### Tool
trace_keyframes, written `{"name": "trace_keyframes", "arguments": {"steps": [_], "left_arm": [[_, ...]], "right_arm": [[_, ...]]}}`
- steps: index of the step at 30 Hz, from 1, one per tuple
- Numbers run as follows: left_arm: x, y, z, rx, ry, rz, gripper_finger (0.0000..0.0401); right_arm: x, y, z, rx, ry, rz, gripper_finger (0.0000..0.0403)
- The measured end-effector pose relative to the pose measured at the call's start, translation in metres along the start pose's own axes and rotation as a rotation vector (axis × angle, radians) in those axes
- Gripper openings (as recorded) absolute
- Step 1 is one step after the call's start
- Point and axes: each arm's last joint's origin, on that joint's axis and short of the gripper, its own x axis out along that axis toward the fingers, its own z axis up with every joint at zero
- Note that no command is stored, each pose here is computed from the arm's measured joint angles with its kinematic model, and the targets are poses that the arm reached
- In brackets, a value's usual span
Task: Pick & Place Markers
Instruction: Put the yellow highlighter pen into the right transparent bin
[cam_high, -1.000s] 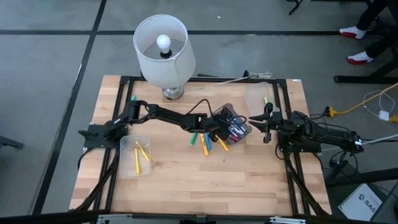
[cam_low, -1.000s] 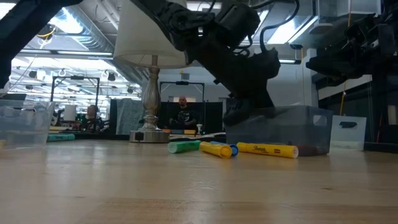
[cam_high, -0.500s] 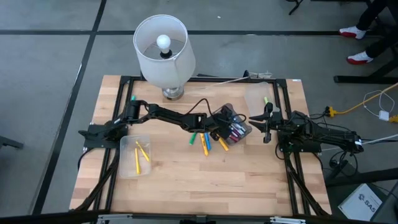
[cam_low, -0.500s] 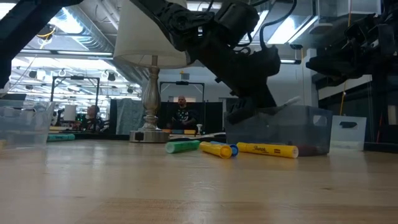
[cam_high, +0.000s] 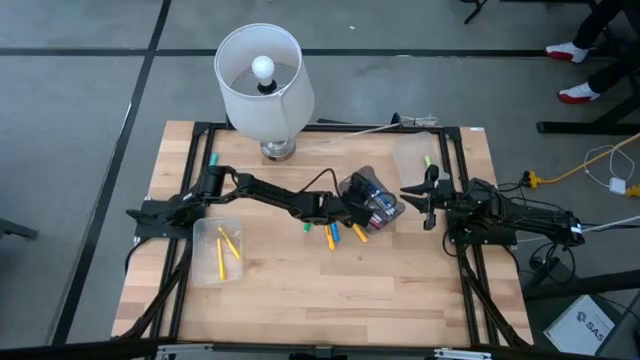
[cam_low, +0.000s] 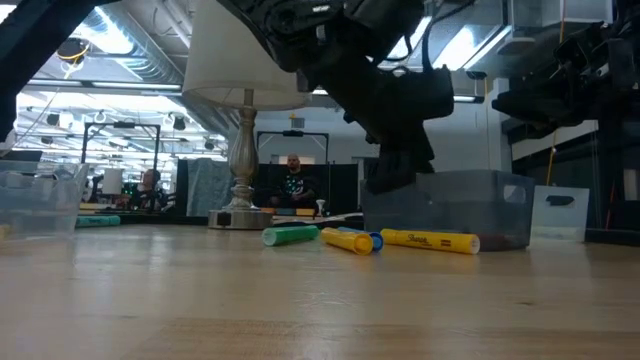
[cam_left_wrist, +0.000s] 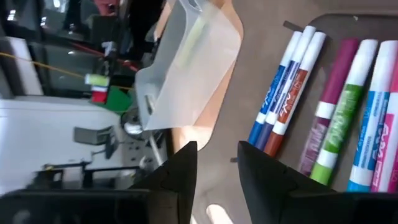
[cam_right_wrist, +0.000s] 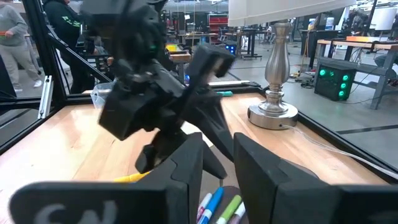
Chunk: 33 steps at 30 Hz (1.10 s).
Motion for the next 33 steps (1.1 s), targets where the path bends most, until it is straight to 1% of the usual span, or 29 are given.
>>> {"name": "trace_keyframes", "arguments": {"steps": [4, 8, 11, 13, 15, 17, 18, 20, 21, 24, 28, 33], "left_arm": [[-0.01, -0.004, 0.01, 0.05, 0.021, 0.055, 0.0105], [-0.016, -0.004, 0.02, 0.085, 0.007, 0.114, 0.0102], [-0.02, 0.001, 0.026, 0.065, -0.017, 0.177, 0.0102], [-0.02, 0.004, 0.028, 0.057, -0.031, 0.199, 0.0103], [-0.023, 0.007, 0.029, 0.06, -0.045, 0.198, 0.0104], [-0.026, 0.011, 0.03, 0.024, -0.077, 0.192, 0.0104], [-0.029, 0.014, 0.03, 0.002, -0.092, 0.179, 0.0103], [-0.036, 0.019, 0.029, -0.035, -0.134, 0.119, 0.01], [-0.042, 0.023, 0.028, -0.059, -0.167, 0.076, 0.0099], [-0.057, 0.034, 0.019, -0.14, -0.2, -0.037, 0.0096], [-0.075, 0.045, 0.006, -0.196, -0.137, -0.107, 0.0091], [-0.095, 0.041, -0.011, -0.208, -0.036, -0.171, 0.0088]], "right_arm": [[0.0, 0.0, 0.0, 0.0, 0.0, 0.0, 0.0091], [0.0, 0.0, 0.0, 0.0, 0.0, 0.0, 0.009], [0.0, 0.0, 0.0, 0.0, 0.0, 0.0, 0.0091], [0.0, 0.0, 0.0, 0.0, 0.0, 0.0, 0.009], [0.0, 0.0, 0.0, 0.0, 0.0, 0.0, 0.009], [0.0, 0.0, 0.0, 0.0, 0.0, 0.0, 0.009], [0.0, 0.0, 0.0, 0.0, 0.0, 0.0, 0.009], [0.0, 0.0, 0.0, 0.0, 0.0, 0.0, 0.0091], [0.0, 0.0, 0.0, 0.0, 0.0, 0.0, 0.009], [0.0, 0.0, 0.0, 0.0, 0.0, 0.0, 0.0091], [0.0, 0.0, 0.0, 0.0, 0.0, 0.0, 0.009], [0.0, 0.0, 0.0, 0.0, 0.0, 0.0, 0.0091]]}}
